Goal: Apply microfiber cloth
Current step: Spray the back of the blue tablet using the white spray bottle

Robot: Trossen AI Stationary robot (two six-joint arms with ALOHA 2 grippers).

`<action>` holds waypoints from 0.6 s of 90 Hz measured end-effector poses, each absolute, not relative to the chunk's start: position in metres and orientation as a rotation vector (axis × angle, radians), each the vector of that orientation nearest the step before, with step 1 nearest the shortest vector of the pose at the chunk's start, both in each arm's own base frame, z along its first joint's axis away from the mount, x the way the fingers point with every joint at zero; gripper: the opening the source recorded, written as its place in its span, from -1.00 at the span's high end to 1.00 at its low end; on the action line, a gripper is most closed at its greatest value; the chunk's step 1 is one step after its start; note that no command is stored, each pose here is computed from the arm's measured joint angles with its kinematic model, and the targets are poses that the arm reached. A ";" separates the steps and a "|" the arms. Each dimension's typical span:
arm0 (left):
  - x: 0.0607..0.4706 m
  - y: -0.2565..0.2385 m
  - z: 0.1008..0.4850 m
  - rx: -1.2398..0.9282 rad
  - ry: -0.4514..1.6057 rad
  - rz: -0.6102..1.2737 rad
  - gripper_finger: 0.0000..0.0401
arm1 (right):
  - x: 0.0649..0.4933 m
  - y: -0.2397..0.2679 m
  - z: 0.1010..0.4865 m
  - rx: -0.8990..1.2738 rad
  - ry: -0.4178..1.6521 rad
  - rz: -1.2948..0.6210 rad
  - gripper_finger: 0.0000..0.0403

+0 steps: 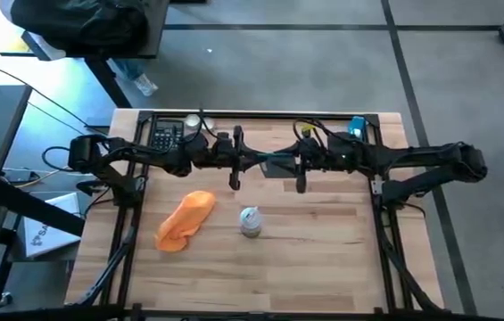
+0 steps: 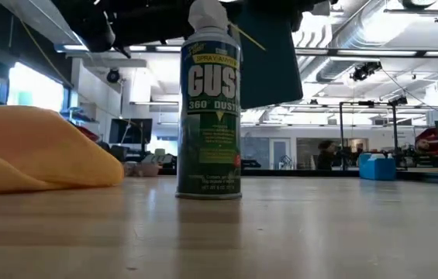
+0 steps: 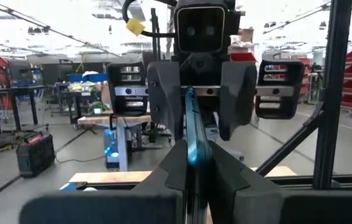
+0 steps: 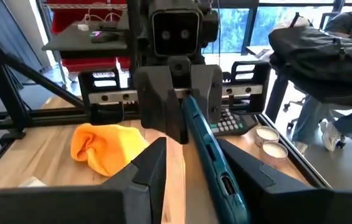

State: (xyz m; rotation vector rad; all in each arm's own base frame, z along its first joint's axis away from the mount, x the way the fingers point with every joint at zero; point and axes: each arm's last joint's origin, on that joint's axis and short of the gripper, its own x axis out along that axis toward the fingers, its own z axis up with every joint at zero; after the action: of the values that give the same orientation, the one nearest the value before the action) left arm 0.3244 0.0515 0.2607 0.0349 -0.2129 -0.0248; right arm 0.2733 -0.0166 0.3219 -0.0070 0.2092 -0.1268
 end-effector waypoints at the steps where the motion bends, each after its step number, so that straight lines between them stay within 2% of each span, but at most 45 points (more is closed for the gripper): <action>1: 0.324 0.052 0.261 0.035 -0.213 -0.025 0.95 | 0.273 -0.017 0.322 -0.007 0.209 -0.127 0.49; 20: 0.324 0.051 0.261 0.035 -0.218 -0.026 0.95 | 0.273 -0.017 0.322 -0.009 0.210 -0.126 0.52; 29: 0.324 0.051 0.261 0.039 -0.219 -0.047 0.95 | 0.273 -0.017 0.322 -0.010 0.212 -0.127 0.64; 41: 0.324 0.050 0.261 0.040 -0.217 -0.076 0.95 | 0.273 -0.016 0.322 -0.014 0.206 -0.121 0.92; 54: 0.324 0.049 0.262 0.043 -0.218 -0.094 0.93 | 0.273 -0.016 0.322 -0.024 0.205 -0.118 0.96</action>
State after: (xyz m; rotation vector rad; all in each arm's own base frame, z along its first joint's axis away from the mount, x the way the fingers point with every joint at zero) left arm 0.3240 0.0493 0.2615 0.0428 -0.2180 -0.0943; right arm 0.2735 -0.0163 0.3223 -0.0244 0.2054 -0.1179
